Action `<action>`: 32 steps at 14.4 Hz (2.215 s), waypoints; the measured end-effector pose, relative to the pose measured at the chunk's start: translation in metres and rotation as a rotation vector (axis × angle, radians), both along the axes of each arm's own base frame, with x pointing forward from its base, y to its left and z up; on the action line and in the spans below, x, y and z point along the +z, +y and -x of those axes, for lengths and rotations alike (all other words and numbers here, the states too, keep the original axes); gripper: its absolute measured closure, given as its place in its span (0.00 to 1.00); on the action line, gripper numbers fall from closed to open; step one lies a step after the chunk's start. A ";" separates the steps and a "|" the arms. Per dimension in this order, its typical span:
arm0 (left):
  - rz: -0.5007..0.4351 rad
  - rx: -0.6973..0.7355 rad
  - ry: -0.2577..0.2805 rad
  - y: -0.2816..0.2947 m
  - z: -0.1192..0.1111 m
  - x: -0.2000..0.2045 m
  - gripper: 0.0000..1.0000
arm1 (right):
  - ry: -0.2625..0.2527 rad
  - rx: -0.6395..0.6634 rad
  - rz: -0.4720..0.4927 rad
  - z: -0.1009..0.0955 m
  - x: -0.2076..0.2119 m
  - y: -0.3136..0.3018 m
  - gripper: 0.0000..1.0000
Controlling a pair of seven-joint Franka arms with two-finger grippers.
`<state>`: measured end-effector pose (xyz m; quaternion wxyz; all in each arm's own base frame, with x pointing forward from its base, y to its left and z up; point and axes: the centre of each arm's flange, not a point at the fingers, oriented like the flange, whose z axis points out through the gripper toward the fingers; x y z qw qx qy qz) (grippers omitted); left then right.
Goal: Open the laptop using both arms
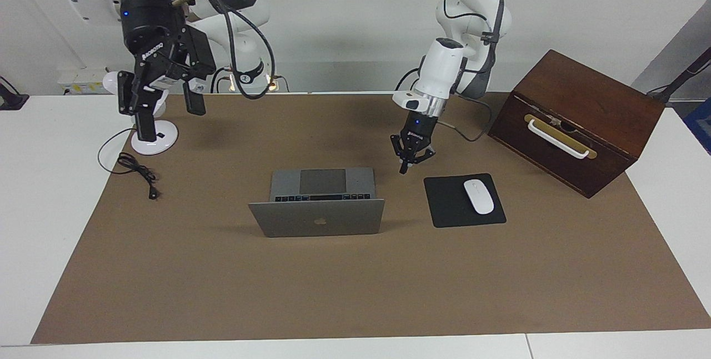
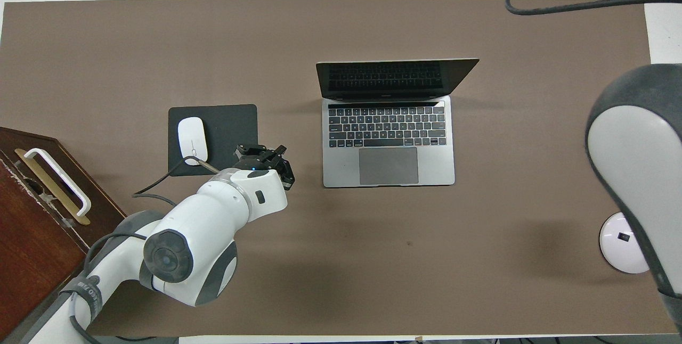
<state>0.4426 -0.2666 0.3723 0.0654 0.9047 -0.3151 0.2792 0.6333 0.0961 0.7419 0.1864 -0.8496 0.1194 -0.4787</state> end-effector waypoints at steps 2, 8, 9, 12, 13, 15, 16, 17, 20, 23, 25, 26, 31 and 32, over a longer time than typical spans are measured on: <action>-0.020 0.020 0.042 0.013 -0.001 0.015 0.99 | 0.163 0.068 0.100 -0.001 -0.014 -0.007 0.00; -0.100 0.063 0.198 0.055 -0.025 0.116 0.89 | 0.559 0.160 0.228 0.032 -0.018 -0.036 0.00; -0.105 0.070 0.213 0.060 -0.028 0.128 0.88 | 0.616 0.162 0.252 0.041 -0.018 -0.039 0.00; -0.120 0.094 0.258 0.073 -0.034 0.145 0.57 | 0.771 0.170 0.274 0.062 -0.029 -0.052 0.00; -0.122 0.109 0.269 0.081 -0.037 0.149 0.44 | 0.829 0.169 0.273 0.068 -0.038 -0.059 0.00; -0.117 0.152 0.276 0.103 -0.043 0.159 0.23 | 0.928 0.150 0.283 0.076 -0.064 -0.077 0.00; -0.114 0.175 0.279 0.116 -0.046 0.164 0.10 | 0.971 0.138 0.283 0.081 -0.079 -0.087 0.00; -0.114 0.195 0.288 0.128 -0.046 0.168 0.01 | 1.009 0.132 0.272 0.086 -0.093 -0.097 0.00; -0.109 0.266 0.309 0.166 -0.046 0.182 0.00 | 1.084 0.118 0.241 0.100 -0.124 -0.118 0.00; -0.098 0.341 0.322 0.205 -0.050 0.201 0.00 | 1.089 0.114 0.234 0.102 -0.136 -0.121 0.00; -0.090 0.387 0.327 0.229 -0.052 0.214 0.00 | 1.039 0.100 0.234 0.095 -0.137 -0.121 0.00; -0.088 0.406 0.333 0.239 -0.053 0.221 0.00 | 1.024 0.094 0.234 0.093 -0.138 -0.121 0.00; -0.100 0.429 0.414 0.258 -0.066 0.267 0.00 | 1.008 0.075 0.228 0.089 -0.153 -0.121 0.00; -0.104 0.429 0.432 0.259 -0.070 0.276 0.00 | 1.013 0.071 0.236 0.089 -0.155 -0.122 0.00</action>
